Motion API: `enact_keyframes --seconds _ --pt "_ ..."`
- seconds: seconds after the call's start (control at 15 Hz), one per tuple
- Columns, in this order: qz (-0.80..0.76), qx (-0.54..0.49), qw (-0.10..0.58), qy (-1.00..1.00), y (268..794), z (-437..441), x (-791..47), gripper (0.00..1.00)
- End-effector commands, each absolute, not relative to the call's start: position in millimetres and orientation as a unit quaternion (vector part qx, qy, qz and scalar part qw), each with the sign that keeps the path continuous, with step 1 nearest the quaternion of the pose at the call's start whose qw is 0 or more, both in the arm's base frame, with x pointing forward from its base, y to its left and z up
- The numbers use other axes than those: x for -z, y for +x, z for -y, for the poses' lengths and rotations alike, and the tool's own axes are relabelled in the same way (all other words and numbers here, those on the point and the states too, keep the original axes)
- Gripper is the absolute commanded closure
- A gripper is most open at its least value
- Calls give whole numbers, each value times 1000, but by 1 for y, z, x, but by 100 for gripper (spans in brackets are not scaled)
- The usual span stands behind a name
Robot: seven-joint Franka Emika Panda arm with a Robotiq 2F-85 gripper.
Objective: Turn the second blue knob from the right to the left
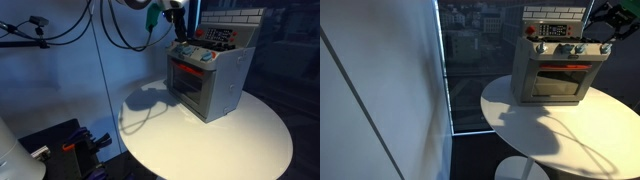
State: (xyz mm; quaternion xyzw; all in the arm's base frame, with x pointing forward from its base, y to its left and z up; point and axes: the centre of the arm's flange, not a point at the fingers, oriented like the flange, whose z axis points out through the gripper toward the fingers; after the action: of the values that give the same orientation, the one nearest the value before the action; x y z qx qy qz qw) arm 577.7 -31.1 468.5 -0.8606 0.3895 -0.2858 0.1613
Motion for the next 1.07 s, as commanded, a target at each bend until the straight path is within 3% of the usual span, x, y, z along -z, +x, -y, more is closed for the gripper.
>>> enact_keyframes --seconds 0.0,1.0 --pt "-390 305 173 -852 581 36 -460 0" --pt "-387 325 192 -842 596 27 -445 0"
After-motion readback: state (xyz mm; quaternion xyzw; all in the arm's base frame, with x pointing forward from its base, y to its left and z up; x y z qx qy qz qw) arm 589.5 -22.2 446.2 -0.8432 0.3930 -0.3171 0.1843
